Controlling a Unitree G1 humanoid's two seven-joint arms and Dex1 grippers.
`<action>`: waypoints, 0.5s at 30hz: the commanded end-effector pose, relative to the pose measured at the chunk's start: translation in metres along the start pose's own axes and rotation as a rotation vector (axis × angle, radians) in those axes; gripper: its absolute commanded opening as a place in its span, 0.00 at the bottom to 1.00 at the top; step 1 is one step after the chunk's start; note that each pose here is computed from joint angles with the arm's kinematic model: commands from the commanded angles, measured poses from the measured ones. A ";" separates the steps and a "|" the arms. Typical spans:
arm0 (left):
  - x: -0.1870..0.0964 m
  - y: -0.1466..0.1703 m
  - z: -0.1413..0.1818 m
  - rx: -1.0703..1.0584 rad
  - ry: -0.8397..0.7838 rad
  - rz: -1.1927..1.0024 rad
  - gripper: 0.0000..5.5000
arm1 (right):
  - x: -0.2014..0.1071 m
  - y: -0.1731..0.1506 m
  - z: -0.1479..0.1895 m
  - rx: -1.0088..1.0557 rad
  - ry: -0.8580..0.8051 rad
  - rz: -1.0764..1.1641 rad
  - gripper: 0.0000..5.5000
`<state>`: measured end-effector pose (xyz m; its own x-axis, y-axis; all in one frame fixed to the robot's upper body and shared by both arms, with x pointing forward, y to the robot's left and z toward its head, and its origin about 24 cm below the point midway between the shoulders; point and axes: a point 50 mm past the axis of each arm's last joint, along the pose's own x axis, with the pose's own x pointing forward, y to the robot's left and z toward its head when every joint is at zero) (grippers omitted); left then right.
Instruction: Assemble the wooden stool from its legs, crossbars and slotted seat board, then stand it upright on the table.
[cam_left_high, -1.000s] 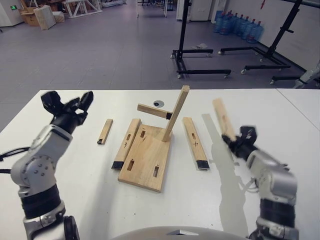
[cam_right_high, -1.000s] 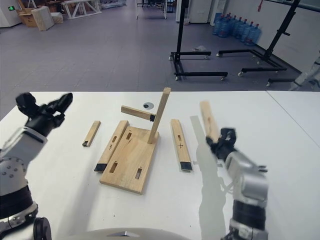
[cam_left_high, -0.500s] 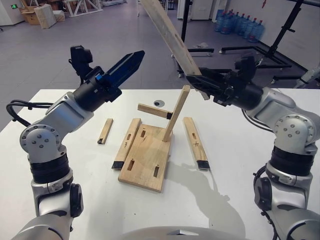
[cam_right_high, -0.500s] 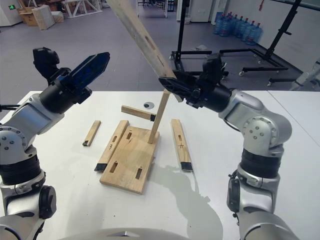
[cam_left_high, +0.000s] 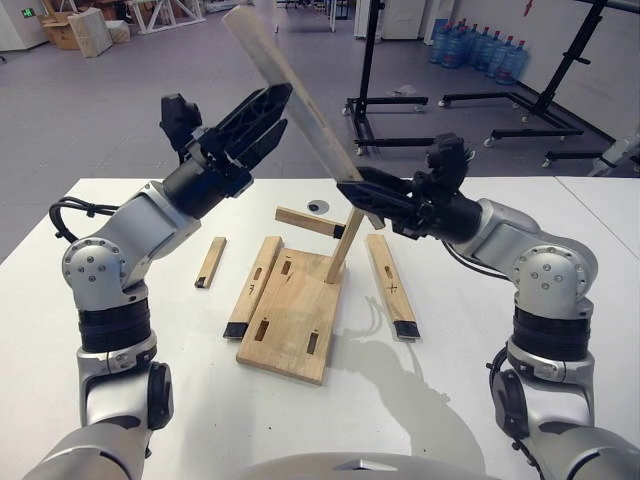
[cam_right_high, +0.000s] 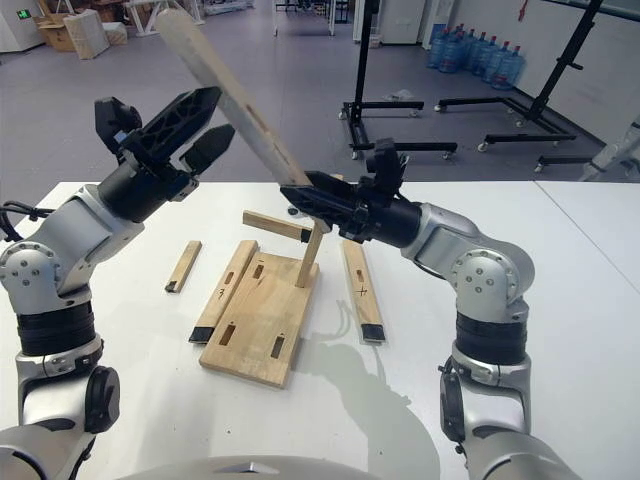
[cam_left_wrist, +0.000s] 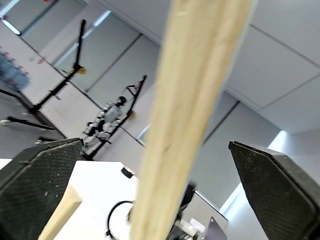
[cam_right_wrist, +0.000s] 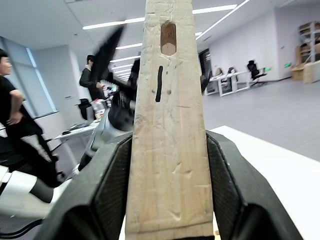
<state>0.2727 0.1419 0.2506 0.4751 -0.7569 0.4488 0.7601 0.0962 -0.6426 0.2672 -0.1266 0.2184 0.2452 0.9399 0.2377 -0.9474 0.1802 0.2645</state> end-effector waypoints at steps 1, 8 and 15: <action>0.007 -0.015 0.004 -0.004 0.002 -0.091 0.97 | 0.005 0.001 -0.008 0.032 0.028 0.039 0.37; 0.003 -0.019 0.014 -0.032 -0.022 -0.129 0.97 | 0.006 0.000 -0.008 0.140 0.016 0.111 0.37; 0.005 -0.014 0.011 -0.077 -0.004 -0.129 0.97 | 0.008 0.002 -0.010 0.197 0.025 0.143 0.37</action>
<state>0.2695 0.1463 0.2641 0.3974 -0.7472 0.5327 0.7678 -0.0471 -0.6389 0.2655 -0.1189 0.2050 0.1309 0.9577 0.2562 -0.9067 0.0111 0.4216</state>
